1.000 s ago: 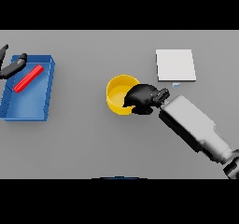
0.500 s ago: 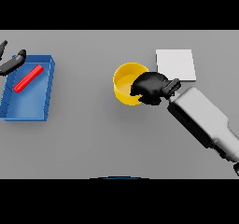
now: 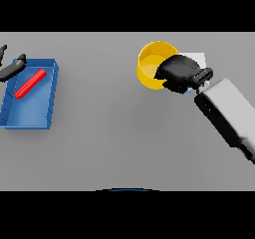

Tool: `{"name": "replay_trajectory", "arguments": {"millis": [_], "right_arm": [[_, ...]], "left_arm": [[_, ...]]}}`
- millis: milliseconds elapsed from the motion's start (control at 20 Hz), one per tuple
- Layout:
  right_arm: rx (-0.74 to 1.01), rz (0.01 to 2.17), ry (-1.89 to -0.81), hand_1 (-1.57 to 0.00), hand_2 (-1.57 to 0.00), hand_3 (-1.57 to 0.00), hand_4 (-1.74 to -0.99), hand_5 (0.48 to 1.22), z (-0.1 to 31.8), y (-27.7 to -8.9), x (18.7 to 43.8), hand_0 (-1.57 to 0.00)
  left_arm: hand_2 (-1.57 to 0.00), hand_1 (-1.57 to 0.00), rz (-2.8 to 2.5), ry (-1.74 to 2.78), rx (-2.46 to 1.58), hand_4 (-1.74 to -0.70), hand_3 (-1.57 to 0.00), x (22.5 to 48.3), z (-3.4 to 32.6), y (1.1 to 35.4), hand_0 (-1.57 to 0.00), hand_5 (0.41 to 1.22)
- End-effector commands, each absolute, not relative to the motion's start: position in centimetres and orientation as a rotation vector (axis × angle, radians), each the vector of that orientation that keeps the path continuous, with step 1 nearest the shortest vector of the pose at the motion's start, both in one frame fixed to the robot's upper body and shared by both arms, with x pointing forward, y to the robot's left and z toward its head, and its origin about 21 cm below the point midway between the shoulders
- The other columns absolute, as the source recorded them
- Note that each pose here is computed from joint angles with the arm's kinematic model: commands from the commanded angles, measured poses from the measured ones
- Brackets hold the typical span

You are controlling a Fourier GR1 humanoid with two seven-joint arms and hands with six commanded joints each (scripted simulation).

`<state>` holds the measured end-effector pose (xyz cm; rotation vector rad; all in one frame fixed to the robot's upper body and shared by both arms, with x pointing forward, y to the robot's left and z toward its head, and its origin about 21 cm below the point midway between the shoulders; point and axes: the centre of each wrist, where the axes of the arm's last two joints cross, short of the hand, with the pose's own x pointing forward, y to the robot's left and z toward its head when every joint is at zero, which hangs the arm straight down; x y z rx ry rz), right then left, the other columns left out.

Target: Pick up the red beaker and tilt it to pour out 1 green nut into yellow bowl. Pick up the yellow bowl and place it on the metallic measuring scale.

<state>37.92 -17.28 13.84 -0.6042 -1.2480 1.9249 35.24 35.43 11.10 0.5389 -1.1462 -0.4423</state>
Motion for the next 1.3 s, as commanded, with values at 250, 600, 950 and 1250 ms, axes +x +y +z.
{"name": "replay_trajectory", "arguments": {"millis": [250,600,950,1250], "right_arm": [[-0.721,1.817,-1.238,-1.57,-1.55,-1.16,-1.741,1.221,14.1,-21.4,40.8,-1.57],[-0.765,1.693,-1.154,-1.57,-1.50,-1.18,-1.741,1.221,11.4,-24.3,43.0,-1.57],[-0.736,1.651,-1.124,-1.57,-1.39,-1.37,-1.741,1.221,9.2,-25.6,43.6,-1.57],[-0.720,1.645,-1.100,-1.57,-1.37,-1.45,-1.741,1.221,8.2,-25.8,43.7,-1.57]], "left_arm": [[0.00,0.00,-0.425,-1.135,0.549,-0.85,0.00,35.0,11.8,35.0,0.00,0.754],[0.00,0.00,-0.418,-1.107,0.556,-0.86,0.00,34.6,11.9,34.7,0.00,0.779],[0.00,0.00,-0.424,-1.092,0.569,-0.86,0.00,35.1,11.6,34.3,0.00,0.809],[0.00,0.00,-0.436,-1.093,0.556,-0.84,0.00,35.3,11.6,34.3,0.00,0.783]]}}
